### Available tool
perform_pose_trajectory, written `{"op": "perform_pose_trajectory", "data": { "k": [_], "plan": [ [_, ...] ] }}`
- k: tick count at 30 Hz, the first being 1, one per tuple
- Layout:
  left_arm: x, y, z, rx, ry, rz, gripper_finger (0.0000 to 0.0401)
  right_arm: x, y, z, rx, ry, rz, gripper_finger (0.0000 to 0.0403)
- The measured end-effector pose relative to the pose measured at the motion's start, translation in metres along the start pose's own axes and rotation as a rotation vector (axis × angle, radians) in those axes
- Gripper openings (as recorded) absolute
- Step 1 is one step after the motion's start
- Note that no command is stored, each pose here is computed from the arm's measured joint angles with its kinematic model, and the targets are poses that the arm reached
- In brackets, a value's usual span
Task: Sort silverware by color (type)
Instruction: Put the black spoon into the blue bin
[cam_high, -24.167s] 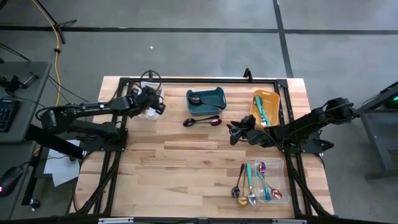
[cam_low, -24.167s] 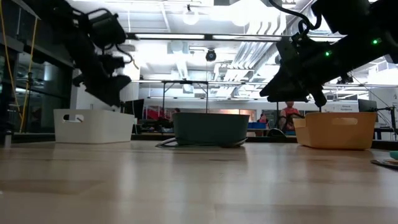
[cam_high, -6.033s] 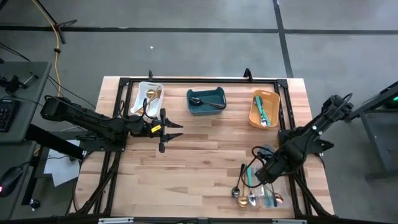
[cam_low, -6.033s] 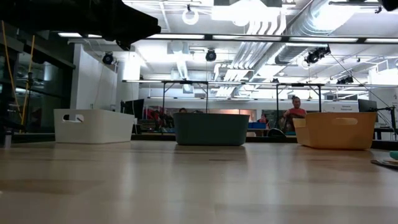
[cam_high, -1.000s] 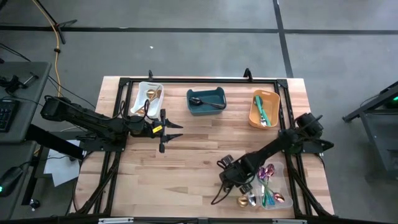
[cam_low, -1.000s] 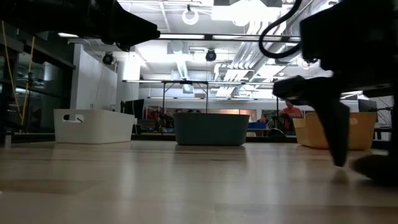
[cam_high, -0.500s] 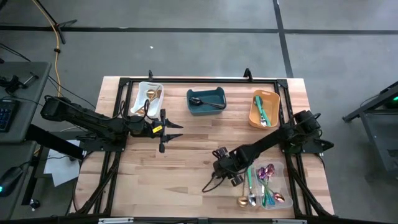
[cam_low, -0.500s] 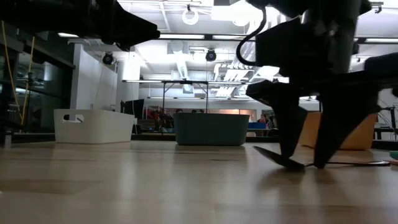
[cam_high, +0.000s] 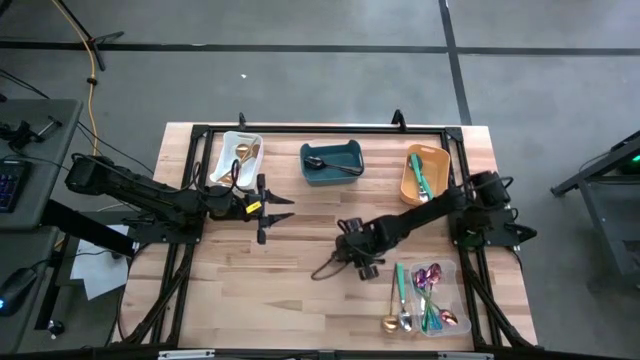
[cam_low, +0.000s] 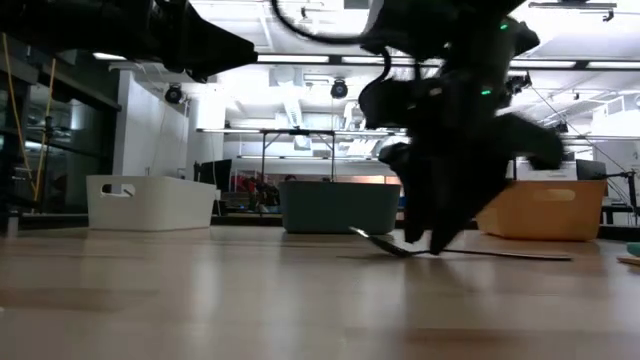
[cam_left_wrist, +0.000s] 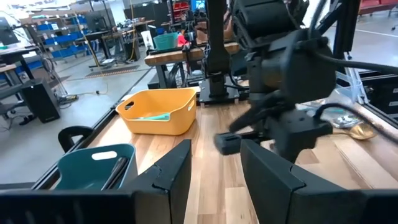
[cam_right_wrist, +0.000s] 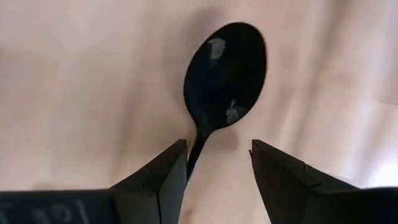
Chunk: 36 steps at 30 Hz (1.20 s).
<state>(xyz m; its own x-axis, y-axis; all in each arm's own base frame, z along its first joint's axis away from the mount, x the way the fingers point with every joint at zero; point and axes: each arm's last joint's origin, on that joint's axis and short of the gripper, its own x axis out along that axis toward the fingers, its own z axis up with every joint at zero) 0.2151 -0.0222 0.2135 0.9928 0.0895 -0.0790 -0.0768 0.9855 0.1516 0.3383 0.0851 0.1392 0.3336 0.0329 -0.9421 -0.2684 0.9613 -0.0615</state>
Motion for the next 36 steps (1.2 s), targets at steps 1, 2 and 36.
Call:
{"op": "perform_pose_trajectory", "data": {
  "k": [1, 2, 36],
  "plan": [
    [0.000, 0.000, 0.000, 0.000, 0.001, 0.004, 0.0131, 0.000, -0.005, 0.000, 0.042, -0.005, -0.023, 0.0172],
    [0.000, 0.000, 0.000, 0.000, 0.001, 0.007, 0.0131, 0.000, -0.009, 0.000, 0.077, -0.008, -0.044, 0.0172],
    [0.000, 0.002, -0.003, 0.062, 0.037, 0.057, 0.0131, 0.000, -0.050, -0.006, 0.560, 0.015, 0.020, 0.0172]
  ]
}}
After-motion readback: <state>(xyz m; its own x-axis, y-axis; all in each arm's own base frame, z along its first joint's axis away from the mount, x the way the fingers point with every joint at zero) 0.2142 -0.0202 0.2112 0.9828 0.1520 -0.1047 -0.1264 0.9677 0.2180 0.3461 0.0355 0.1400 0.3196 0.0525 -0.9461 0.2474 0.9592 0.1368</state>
